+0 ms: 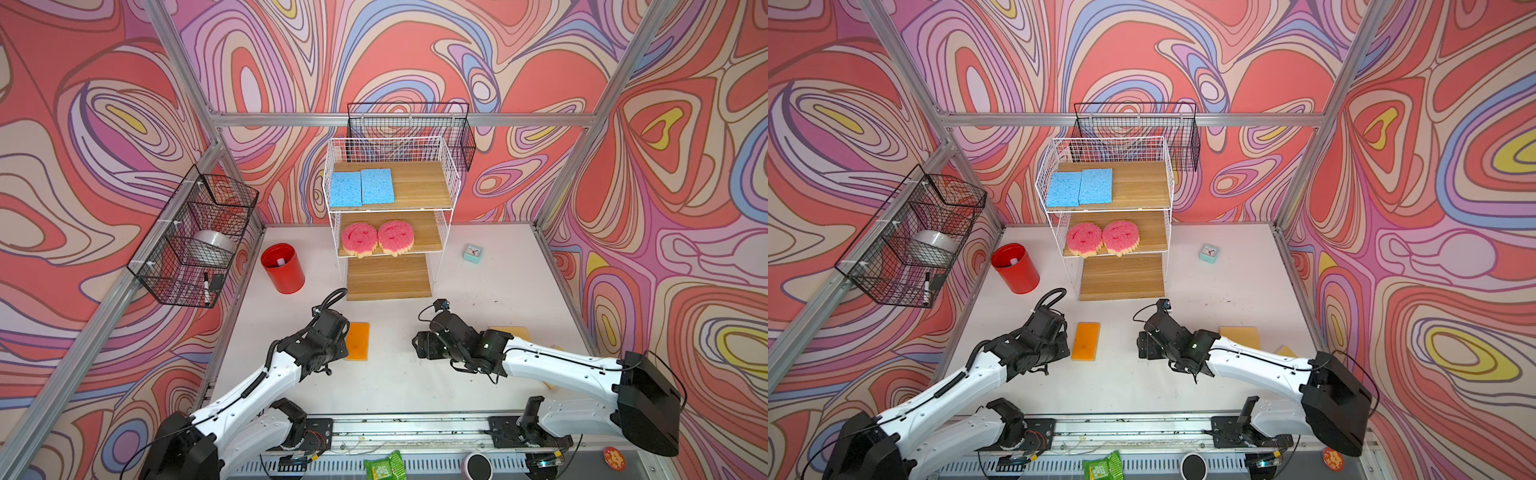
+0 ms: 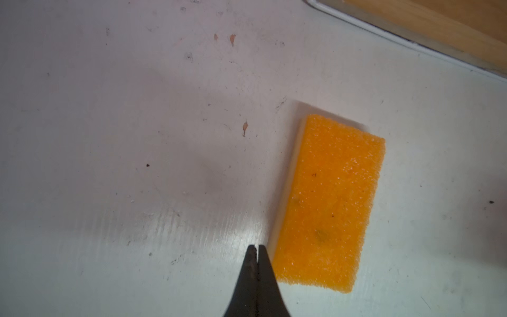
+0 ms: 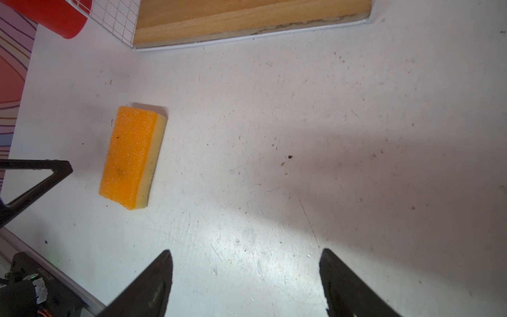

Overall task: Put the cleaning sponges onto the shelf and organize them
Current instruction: 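Move the right gripper over the orange sponge while the left gripper withdraws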

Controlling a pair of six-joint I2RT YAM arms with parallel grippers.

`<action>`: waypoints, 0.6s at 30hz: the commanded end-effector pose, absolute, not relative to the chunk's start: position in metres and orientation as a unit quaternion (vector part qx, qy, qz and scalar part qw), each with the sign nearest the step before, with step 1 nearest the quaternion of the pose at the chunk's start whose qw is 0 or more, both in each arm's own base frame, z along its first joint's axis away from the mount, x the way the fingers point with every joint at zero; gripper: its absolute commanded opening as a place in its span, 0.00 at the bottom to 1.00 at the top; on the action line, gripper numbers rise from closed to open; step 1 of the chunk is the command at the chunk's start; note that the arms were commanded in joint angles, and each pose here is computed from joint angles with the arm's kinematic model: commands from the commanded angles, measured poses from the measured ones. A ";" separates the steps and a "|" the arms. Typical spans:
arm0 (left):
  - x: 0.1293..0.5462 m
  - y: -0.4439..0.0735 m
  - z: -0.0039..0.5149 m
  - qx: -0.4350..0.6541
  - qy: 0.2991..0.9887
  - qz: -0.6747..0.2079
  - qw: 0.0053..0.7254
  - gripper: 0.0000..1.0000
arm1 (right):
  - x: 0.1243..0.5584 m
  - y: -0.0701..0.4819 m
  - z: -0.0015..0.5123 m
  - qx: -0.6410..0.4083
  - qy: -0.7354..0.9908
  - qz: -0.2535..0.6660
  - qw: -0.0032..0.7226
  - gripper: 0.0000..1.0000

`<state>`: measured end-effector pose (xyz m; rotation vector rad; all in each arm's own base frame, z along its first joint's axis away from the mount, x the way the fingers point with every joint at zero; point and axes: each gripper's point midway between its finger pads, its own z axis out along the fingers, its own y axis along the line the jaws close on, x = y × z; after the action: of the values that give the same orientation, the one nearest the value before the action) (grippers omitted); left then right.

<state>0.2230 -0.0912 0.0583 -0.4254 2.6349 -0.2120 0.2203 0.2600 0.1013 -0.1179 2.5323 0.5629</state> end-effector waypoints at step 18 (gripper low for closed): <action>0.232 -0.126 0.019 -0.140 0.960 -0.135 0.202 0.00 | 0.237 0.272 0.111 -0.064 0.939 0.186 0.283 0.98</action>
<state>0.2293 -0.1150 0.0171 -0.3865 2.6904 -0.3345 0.2328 0.2716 0.1063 -0.1570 2.5251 0.5214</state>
